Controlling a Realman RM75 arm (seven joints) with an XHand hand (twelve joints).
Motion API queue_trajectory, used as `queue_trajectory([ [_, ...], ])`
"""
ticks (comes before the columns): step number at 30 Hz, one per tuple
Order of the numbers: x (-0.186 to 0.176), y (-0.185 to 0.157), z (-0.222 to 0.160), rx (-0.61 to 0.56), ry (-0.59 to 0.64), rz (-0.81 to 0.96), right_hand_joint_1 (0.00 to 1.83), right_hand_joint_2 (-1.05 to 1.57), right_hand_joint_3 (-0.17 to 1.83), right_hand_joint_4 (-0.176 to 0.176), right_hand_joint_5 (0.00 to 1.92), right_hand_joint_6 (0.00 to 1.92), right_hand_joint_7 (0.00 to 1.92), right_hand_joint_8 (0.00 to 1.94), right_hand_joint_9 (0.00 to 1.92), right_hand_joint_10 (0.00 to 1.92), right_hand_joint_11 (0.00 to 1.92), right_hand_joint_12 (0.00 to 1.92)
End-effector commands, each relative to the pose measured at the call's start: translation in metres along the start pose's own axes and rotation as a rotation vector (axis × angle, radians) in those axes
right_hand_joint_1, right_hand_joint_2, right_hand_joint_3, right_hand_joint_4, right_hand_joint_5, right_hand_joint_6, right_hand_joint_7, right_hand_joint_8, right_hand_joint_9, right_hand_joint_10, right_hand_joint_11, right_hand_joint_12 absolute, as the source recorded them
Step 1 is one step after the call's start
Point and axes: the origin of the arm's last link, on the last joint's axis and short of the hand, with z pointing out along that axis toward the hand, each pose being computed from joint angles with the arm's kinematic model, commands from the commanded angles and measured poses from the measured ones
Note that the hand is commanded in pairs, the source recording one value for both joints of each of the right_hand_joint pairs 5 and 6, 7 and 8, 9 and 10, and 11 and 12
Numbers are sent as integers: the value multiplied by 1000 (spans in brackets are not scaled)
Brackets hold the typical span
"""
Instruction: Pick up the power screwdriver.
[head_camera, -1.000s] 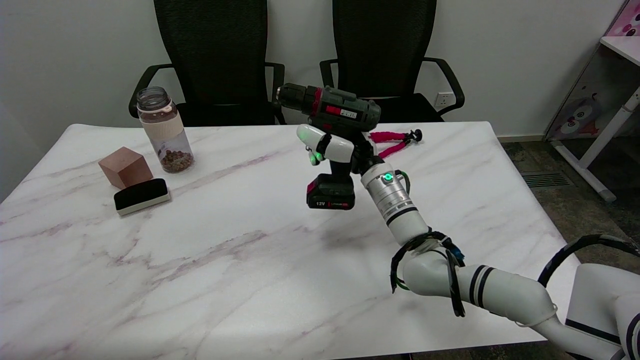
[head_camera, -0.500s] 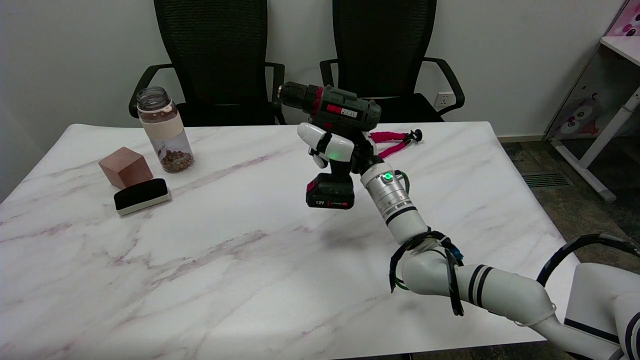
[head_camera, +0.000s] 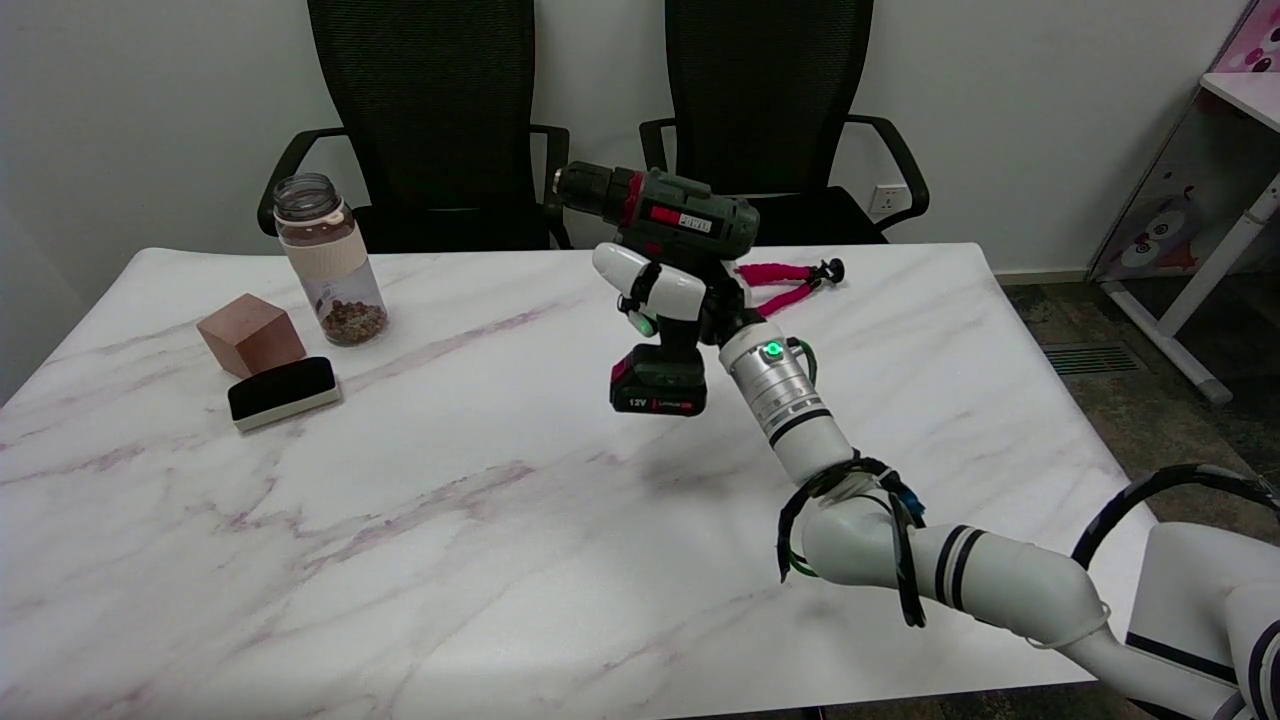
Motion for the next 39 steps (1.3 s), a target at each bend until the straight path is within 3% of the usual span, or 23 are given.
queue_trajectory([
  [1,-3,-1,1,-3,-8,7,915,1067,792,2,1459,1459,1459,1459,1851,1851,1679,1679],
  [9,-10,-1,2,0,-15,20,914,1068,798,2,1469,1469,1469,1469,1858,1858,1705,1705],
  [11,-10,0,1,0,-17,20,896,1069,799,48,1470,1470,1470,1470,1858,1858,1709,1709],
  [25,-15,-2,1,4,-26,33,885,1092,812,28,1489,1489,1489,1489,1910,1910,1745,1745],
  [38,-15,-4,5,3,-31,31,863,1089,855,36,1507,1507,1507,1507,1920,1920,1875,1875],
  [39,-16,-4,5,1,-32,32,869,1086,857,104,1506,1506,1506,1506,1920,1920,1877,1877],
])
